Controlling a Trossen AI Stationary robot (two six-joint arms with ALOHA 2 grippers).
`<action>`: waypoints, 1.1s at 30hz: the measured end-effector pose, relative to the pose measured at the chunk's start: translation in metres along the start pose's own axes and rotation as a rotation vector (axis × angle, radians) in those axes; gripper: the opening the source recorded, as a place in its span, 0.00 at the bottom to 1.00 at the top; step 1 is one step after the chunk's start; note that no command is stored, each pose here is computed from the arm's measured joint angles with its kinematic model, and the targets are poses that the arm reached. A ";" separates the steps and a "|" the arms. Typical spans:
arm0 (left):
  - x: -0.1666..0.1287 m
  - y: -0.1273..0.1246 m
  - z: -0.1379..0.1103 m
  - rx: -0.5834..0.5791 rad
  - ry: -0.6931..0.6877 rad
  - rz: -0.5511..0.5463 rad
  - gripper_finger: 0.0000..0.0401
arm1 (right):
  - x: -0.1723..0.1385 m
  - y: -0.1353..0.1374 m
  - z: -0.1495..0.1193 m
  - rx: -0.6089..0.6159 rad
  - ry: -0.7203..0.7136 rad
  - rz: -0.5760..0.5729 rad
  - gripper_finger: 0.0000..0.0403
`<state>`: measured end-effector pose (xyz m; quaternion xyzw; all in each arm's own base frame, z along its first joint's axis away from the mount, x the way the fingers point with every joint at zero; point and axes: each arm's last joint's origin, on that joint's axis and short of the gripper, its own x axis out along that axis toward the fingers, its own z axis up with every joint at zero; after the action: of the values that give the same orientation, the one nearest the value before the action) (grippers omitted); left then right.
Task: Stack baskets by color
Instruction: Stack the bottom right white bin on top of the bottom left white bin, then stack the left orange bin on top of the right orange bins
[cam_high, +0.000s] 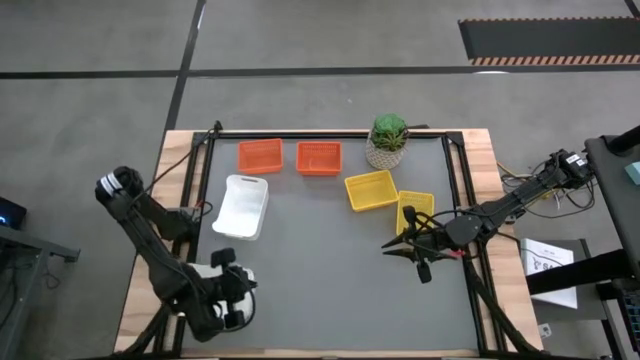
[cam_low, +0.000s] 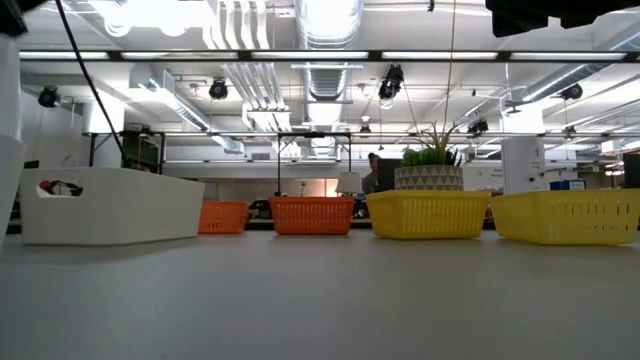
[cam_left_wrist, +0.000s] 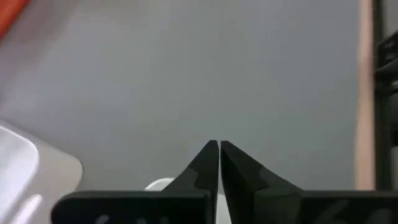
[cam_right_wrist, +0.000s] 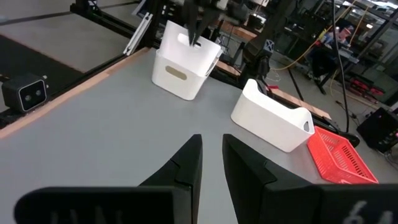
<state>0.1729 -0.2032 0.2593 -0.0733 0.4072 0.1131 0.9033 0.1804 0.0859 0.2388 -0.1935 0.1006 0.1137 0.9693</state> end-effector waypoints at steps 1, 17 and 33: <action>0.005 0.000 -0.004 -0.025 0.002 0.000 0.00 | 0.000 0.000 0.000 0.001 0.000 0.000 0.14; 0.003 0.002 -0.008 -0.075 0.048 -0.063 0.00 | 0.000 0.000 0.000 0.002 0.001 0.000 0.14; 0.027 0.026 0.035 -0.043 -0.012 0.064 0.00 | 0.000 0.000 0.000 0.001 0.004 0.001 0.14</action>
<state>0.2081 -0.1662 0.2606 -0.0791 0.4015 0.1513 0.8998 0.1804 0.0859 0.2384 -0.1930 0.1028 0.1139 0.9691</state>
